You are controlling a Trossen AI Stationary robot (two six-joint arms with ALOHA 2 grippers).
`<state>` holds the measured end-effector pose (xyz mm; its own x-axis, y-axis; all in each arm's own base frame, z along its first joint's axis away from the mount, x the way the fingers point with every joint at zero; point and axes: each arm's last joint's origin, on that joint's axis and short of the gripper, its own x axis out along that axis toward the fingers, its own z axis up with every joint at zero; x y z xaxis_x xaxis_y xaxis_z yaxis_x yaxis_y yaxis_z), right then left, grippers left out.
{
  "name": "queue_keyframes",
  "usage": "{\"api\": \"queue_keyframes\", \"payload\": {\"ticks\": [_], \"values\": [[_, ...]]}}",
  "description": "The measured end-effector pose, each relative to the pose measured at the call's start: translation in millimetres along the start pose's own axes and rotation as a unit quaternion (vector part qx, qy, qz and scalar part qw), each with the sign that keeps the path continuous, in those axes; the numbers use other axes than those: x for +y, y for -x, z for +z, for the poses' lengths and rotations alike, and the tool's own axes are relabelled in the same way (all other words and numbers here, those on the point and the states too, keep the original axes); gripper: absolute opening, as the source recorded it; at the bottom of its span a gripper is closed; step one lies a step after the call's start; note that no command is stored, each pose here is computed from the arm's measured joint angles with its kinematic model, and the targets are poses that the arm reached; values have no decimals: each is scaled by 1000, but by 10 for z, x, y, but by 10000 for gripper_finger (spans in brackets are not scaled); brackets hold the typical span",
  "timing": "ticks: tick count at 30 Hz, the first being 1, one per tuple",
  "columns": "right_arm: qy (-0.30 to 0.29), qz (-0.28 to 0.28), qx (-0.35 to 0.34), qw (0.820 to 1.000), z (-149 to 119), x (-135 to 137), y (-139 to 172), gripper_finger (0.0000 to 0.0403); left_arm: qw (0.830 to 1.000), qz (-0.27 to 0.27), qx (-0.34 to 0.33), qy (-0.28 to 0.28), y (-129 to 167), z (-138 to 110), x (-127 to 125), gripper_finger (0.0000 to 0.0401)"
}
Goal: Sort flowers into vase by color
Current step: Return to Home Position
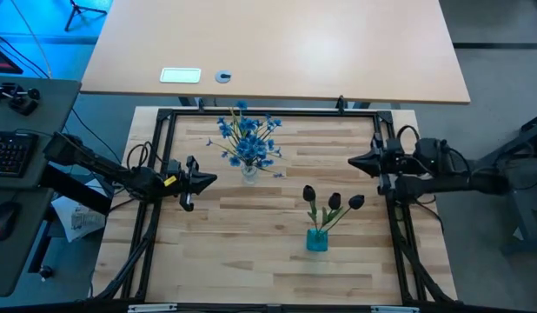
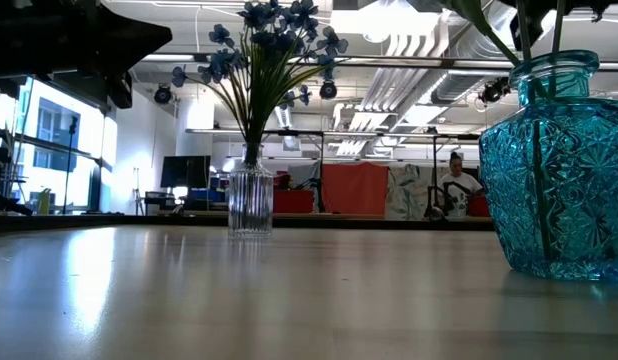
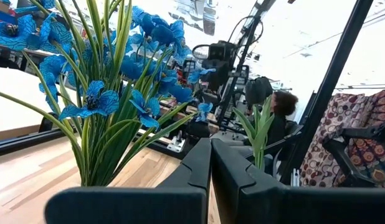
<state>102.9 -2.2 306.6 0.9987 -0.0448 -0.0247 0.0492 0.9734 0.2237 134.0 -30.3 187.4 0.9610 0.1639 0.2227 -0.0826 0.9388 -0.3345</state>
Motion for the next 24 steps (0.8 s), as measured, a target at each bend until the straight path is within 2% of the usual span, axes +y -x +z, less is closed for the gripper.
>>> {"api": "queue_keyframes", "payload": {"ticks": [7,13,24], "values": [[-4,29,-39,999,-377,-152,-2,0,1000,0,0,0,0,0,0,0],[8,30,-50,998,-654,-230,-11,0,1000,0,0,0,0,0,0,0],[1,52,-134,990,-1070,-318,52,0,1000,0,0,0,-1,1,0,1]]}}
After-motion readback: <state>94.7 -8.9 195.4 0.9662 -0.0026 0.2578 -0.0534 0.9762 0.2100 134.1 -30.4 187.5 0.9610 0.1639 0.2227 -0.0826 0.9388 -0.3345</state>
